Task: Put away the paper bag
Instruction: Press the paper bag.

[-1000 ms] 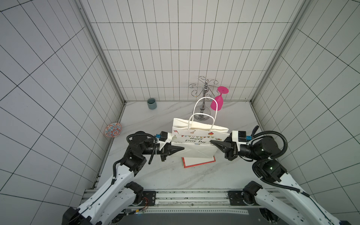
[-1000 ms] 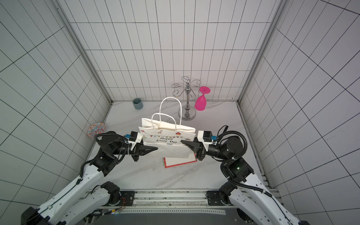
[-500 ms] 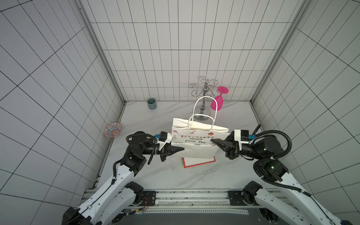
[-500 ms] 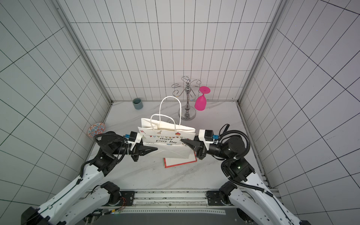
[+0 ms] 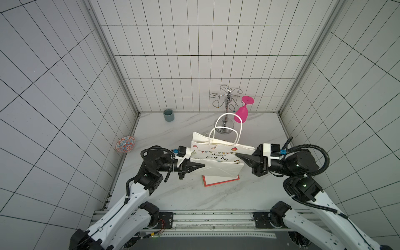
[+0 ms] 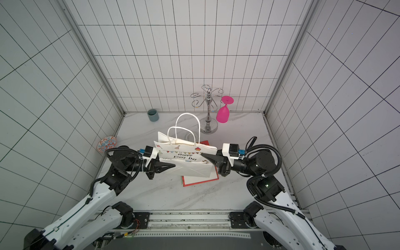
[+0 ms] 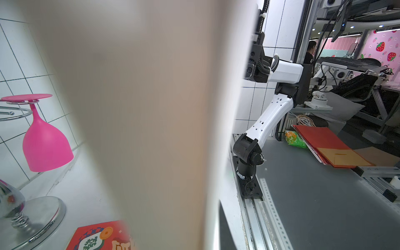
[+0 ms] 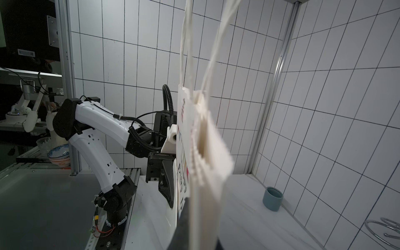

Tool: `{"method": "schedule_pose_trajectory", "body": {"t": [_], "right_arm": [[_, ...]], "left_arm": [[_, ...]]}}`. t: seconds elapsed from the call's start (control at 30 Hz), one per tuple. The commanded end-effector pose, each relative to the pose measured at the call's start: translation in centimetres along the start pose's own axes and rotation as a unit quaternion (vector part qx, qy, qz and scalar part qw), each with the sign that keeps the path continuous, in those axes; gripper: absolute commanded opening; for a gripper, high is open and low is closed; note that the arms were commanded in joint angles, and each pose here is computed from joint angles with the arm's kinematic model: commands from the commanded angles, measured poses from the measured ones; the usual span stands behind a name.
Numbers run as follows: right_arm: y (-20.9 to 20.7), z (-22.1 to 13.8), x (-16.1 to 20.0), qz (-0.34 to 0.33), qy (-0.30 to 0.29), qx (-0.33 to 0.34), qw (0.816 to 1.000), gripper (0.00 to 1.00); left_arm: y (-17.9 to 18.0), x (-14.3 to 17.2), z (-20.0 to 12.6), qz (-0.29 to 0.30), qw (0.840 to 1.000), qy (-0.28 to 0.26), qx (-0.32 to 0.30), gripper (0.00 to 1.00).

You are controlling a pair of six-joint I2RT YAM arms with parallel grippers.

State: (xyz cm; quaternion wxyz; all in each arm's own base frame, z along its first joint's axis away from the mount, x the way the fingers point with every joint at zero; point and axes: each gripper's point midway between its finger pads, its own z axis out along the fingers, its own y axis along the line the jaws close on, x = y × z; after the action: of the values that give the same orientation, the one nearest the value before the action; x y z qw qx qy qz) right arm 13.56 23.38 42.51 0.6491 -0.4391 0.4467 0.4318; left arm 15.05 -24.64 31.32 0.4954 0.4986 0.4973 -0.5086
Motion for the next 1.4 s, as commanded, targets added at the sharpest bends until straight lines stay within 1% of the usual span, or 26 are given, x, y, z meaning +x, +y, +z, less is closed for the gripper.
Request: {"method": "schedule_pose_trajectory", "body": {"t": [0.0,0.1,0.2,0.23,0.27,0.33,0.47,0.5,0.6,0.63,0.67,0.7,0.73,0.77,0.8,0.83,0.87,0.9,1.03,1.07,1.13,1.17,1.2,1.23,1.3,1.37], "right_arm": [[0.3,-0.4,-4.9,-0.051,-0.048,-0.001,0.998,0.00],[0.3,-0.4,-5.0,-0.052,-0.048,0.001,0.997,0.00],[0.2,-0.5,-5.5,-0.058,-0.056,0.009,0.997,0.14],[0.2,-0.6,-5.8,-0.061,-0.061,0.009,0.996,0.16],[0.3,-0.6,-6.1,-0.065,-0.065,0.008,0.996,0.16],[0.3,-0.6,-6.6,-0.072,-0.071,0.008,0.995,0.16],[0.6,-0.6,-7.2,-0.082,-0.073,-0.001,0.994,0.01],[0.7,-0.6,-7.2,-0.084,-0.072,-0.004,0.994,0.00],[0.7,-0.5,-7.3,-0.085,-0.073,-0.006,0.994,0.00],[0.6,-0.6,-7.4,-0.085,-0.074,-0.004,0.994,0.04],[0.5,-0.5,-7.4,-0.085,-0.074,0.000,0.994,0.13],[0.6,-0.6,-7.6,-0.087,-0.076,0.001,0.993,0.19],[0.6,-0.6,-7.7,-0.089,-0.076,0.000,0.993,0.19],[0.7,-0.7,-7.9,-0.094,-0.077,0.000,0.993,0.19],[0.7,-0.7,-8.1,-0.099,-0.077,0.000,0.992,0.16],[0.8,-0.7,-8.3,-0.101,-0.076,-0.003,0.992,0.11],[0.9,-0.6,-8.4,-0.104,-0.075,-0.008,0.992,0.04],[1.1,-0.6,-8.6,-0.107,-0.075,-0.014,0.991,0.00],[1.3,-0.6,-8.5,-0.105,-0.071,-0.020,0.992,0.00],[1.2,-0.7,-8.3,-0.105,-0.070,-0.013,0.992,0.05],[0.5,-1.0,-7.9,-0.106,-0.064,0.016,0.992,0.37],[0.0,-1.2,-7.6,-0.106,-0.059,0.034,0.992,0.48],[-0.5,-1.6,-6.9,-0.103,-0.046,0.058,0.992,0.56],[-1.2,-2.2,-6.1,-0.093,-0.028,0.089,0.991,0.61],[-2.6,-3.6,-3.3,-0.072,0.025,0.151,0.986,0.67],[-3.4,-5.3,-0.1,-0.051,0.075,0.200,0.976,0.69]], "left_arm": [[-0.1,0.7,0.0,-0.010,1.000,0.006,0.003,0.00],[-0.1,0.7,0.0,-0.010,1.000,0.006,0.003,0.00],[0.0,0.7,0.0,-0.010,1.000,0.006,0.003,0.00],[0.0,0.8,0.0,-0.011,1.000,0.007,0.002,0.00],[0.0,0.7,0.0,-0.010,1.000,0.007,0.001,0.00],[0.1,0.8,0.0,-0.011,1.000,0.007,0.001,0.00],[0.0,0.7,0.0,-0.010,1.000,0.007,0.001,0.00],[0.0,0.8,0.0,-0.010,1.000,0.007,0.001,0.00],[0.0,0.8,-0.1,-0.010,1.000,0.007,0.000,0.00],[0.0,0.8,-0.1,-0.010,1.000,0.007,0.000,0.00],[0.0,0.8,0.0,-0.010,1.000,0.007,0.000,0.00],[0.0,0.8,-0.1,-0.010,1.000,0.007,0.000,0.00],[0.0,0.8,-0.1,-0.010,1.000,0.007,-0.001,0.00],[0.0,0.8,-0.1,-0.010,1.000,0.008,-0.001,0.00],[0.0,0.8,0.0,-0.011,1.000,0.008,0.000,0.00],[0.0,0.8,-0.1,-0.010,1.000,0.008,0.000,0.00],[0.0,0.9,0.0,-0.010,1.000,0.008,0.000,0.00],[0.0,0.8,-0.1,-0.008,1.000,0.007,-0.001,0.00],[0.0,0.8,-0.1,-0.010,1.000,0.007,-0.001,0.00],[0.0,0.8,-0.1,-0.009,1.000,0.007,0.000,0.00],[-0.1,0.6,-0.1,-0.007,1.000,0.006,0.001,0.00],[-0.2,0.6,-0.1,-0.006,1.000,0.004,0.002,0.00],[-0.2,0.3,-0.1,-0.004,1.000,0.001,0.003,0.00],[-0.3,0.1,-0.1,-0.002,1.000,-0.002,0.003,0.00],[-0.3,-0.5,-0.2,0.003,1.000,-0.005,-0.002,0.00],[-0.3,-1.1,-0.3,0.012,1.000,-0.010,-0.010,0.00]]}}
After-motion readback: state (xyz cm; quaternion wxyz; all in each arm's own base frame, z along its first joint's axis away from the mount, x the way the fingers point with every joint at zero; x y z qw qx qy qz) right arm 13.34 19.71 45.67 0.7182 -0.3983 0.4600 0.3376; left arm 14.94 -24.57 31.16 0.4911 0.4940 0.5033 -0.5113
